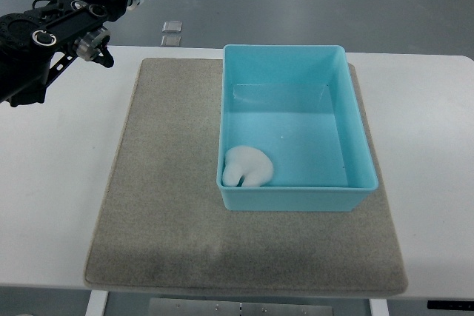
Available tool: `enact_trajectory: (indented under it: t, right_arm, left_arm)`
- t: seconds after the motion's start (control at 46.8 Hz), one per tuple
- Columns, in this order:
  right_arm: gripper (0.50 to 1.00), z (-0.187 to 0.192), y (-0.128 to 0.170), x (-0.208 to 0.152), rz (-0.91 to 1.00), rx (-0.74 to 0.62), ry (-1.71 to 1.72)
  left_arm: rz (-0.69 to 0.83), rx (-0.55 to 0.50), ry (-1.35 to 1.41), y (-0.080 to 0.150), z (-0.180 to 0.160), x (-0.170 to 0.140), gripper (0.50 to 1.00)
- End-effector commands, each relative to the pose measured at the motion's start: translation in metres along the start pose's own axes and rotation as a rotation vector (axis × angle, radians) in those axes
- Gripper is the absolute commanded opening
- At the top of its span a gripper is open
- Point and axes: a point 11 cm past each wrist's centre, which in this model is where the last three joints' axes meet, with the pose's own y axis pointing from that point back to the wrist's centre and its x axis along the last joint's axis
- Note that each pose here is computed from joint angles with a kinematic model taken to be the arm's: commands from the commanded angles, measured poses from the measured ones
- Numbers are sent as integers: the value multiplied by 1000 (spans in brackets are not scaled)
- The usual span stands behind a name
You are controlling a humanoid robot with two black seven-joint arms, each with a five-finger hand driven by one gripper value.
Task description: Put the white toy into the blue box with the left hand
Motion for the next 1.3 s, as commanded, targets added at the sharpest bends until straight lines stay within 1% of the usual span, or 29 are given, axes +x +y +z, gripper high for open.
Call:
enact_trajectory:
  t: [0.0, 0.128, 0.321, 0.406, 0.535, 0.663, 0.834, 1.048, 1.155, 1.283]
  right_arm:
    - [936, 0, 0, 0, 0, 0, 0]
    - [936, 0, 0, 0, 0, 0, 0]
    - [936, 0, 0, 0, 0, 0, 0]
    - [936, 0, 0, 0, 0, 0, 0]
    - [936, 0, 0, 0, 0, 0, 0]
    - [936, 0, 0, 0, 0, 0, 0]
    - [936, 0, 0, 0, 0, 0, 0]
    - [936, 0, 0, 0, 0, 0, 0]
    - [936, 0, 0, 0, 0, 0, 0]
    - [936, 0, 0, 0, 0, 0, 0]
  left_arm:
    - [78, 2, 115, -3, -2, 9, 958]
    - [142, 20, 207, -4, -11, 15, 958]
    - [223, 33, 409, 1, -31, 26, 958]
    - [218, 29, 450, 1, -34, 25, 958]
    - [181, 19, 545, 0, -41, 12, 958]
    - [214, 10, 638, 3, -51, 17, 958]
    - [236, 13, 735, 2, -61, 9, 958]
    - [275, 23, 872, 6, -75, 8, 958]
    - [245, 3, 913, 8, -78, 6, 960]
    - [202, -32, 925, 13, -84, 13, 962]
